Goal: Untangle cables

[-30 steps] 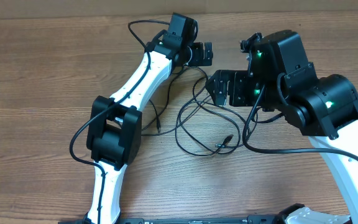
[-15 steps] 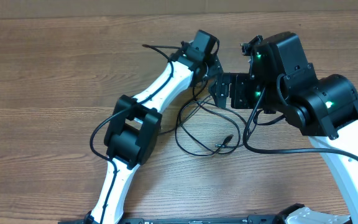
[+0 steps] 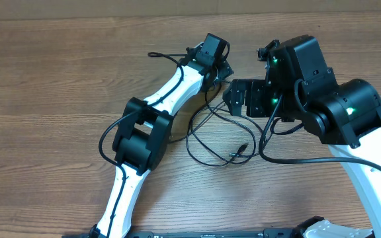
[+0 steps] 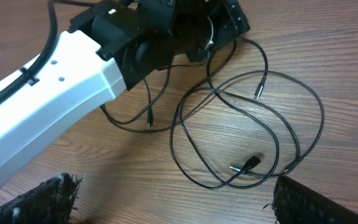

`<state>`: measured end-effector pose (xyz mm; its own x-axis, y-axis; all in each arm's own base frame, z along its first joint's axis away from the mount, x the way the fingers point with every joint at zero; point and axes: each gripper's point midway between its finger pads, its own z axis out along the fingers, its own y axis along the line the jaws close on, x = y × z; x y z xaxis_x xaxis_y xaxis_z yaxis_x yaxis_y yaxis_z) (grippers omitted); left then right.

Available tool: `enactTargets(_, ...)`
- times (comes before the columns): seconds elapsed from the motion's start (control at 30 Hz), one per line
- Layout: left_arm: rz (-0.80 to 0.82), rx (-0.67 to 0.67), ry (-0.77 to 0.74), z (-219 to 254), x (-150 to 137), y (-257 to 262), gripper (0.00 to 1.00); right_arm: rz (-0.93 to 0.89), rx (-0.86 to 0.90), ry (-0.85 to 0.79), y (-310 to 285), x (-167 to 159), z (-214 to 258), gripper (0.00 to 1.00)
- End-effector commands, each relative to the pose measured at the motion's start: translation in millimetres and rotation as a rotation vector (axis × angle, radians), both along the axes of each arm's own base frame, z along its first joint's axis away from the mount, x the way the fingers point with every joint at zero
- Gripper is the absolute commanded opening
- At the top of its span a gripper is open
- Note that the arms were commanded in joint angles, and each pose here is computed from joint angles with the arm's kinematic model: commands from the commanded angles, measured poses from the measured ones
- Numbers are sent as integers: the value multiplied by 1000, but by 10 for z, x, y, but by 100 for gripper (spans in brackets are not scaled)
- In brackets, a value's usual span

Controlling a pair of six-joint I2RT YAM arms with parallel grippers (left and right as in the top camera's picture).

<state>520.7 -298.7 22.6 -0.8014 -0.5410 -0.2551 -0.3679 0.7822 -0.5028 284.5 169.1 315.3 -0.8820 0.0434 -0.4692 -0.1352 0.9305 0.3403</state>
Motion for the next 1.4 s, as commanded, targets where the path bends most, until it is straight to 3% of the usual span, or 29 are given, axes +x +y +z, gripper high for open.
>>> enactTargets(0.0, 42, 42, 51, -392, 11, 173, 63, -6, 0, -16, -13, 12, 40, 100)
enactTargets(0.13, 49, 32, 35, -371, 64, 189, 38, -7, 0, -18, -12, 15, 43, 100)
enactTargets(0.23, 47, 31, 33, -379, 65, 176, 25, -6, 0, -18, -12, 14, 43, 100)
enactTargets(0.33, 42, 30, 31, -407, 59, 145, 22, -6, 0, -17, -12, 14, 42, 100)
enactTargets(0.43, 40, 33, 37, -447, 45, 139, 4, -6, 0, -17, -13, 12, 41, 100)
enactTargets(0.67, -90, 24, -43, -184, 142, 47, 4, -6, -1, -15, -14, 9, 38, 100)
enactTargets(0.83, -137, -65, -193, 746, 310, 17, 4, -7, -1, -14, -15, 8, 37, 100)
enactTargets(0.93, -182, -143, -336, 1604, 323, 19, 4, -7, -1, -13, -16, 6, 36, 100)
enactTargets(1.17, -200, -232, -625, 3247, -5, 204, 4, -6, -2, -11, -17, 2, 33, 100)
enactTargets(1.37, -142, -264, -854, 4300, -327, 532, 4, -6, -11, 4, -34, -28, 9, 100)
